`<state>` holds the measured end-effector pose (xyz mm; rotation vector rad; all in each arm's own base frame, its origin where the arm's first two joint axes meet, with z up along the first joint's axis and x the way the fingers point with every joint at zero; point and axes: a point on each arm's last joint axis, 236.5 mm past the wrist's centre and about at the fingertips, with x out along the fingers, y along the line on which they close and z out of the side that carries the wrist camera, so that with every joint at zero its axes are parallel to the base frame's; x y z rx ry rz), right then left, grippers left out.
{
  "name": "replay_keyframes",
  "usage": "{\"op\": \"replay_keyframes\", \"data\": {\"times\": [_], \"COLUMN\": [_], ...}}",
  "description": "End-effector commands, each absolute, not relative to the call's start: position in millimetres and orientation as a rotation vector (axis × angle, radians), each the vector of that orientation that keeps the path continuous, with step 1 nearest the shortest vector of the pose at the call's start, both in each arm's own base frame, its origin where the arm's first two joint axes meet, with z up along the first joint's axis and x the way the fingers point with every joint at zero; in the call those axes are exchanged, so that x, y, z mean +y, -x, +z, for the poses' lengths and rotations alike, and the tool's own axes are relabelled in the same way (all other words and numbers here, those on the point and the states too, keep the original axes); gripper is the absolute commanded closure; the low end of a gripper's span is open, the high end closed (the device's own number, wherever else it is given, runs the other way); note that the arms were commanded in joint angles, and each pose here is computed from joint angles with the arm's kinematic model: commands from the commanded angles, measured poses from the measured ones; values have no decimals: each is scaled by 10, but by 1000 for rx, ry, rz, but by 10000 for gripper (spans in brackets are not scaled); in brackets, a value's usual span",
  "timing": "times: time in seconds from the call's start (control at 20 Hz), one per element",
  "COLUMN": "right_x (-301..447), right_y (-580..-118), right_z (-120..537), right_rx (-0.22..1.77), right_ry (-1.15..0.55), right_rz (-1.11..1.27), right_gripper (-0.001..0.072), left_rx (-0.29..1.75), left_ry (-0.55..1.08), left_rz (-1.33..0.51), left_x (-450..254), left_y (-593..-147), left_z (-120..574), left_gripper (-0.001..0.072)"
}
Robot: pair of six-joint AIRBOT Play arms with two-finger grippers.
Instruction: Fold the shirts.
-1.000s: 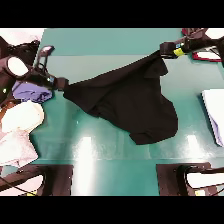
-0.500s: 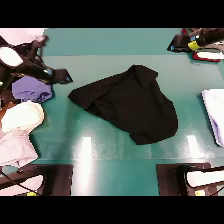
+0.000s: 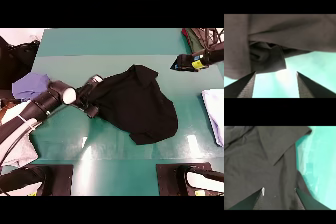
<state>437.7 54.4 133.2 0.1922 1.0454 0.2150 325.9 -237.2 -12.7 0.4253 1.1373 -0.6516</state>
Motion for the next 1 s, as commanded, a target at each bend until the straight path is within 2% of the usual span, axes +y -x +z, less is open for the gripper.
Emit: {"op": "replay_keyframes", "data": {"times": [0.0, 0.15, 0.45, 0.5, 0.55, 0.6, 0.65, 0.7, 0.95], "right_x": [535, 535, 536, 538, 538, 538, 538, 537, 536], "right_y": [-4242, -4192, -4159, -4158, -4159, -4160, -4159, -4157, -4023], "right_z": [1250, 1233, 1225, 1225, 1226, 1226, 1226, 1224, 1155], "right_rx": [1039, 1033, 1042, 1042, 1041, 1041, 1041, 1042, 1106], "right_ry": [-201, -203, -203, -202, -203, -203, -203, -202, -200], "right_rz": [205, 202, 203, 203, 203, 203, 203, 203, 210], "right_gripper": [274, 274, 274, 274, 274, 274, 274, 273, 274], "left_rx": [1095, 1127, 1112, 1118, 1119, 1110, 1096, 1083, 1086], "left_ry": [-576, -651, -663, -649, -649, -645, -641, -638, -674], "left_rz": [-698, -713, -705, -693, -693, -693, -694, -694, -621], "left_x": [-2450, -2369, -2398, -2396, -2400, -2420, -2448, -2475, -2376], "left_y": [-3123, -3094, -3184, -3187, -3191, -3214, -3251, -3286, -3458], "left_z": [-361, -528, -633, -624, -607, -574, -524, -466, -20], "left_gripper": [115, 115, 118, 213, 362, 470, 541, 685, 683]}}
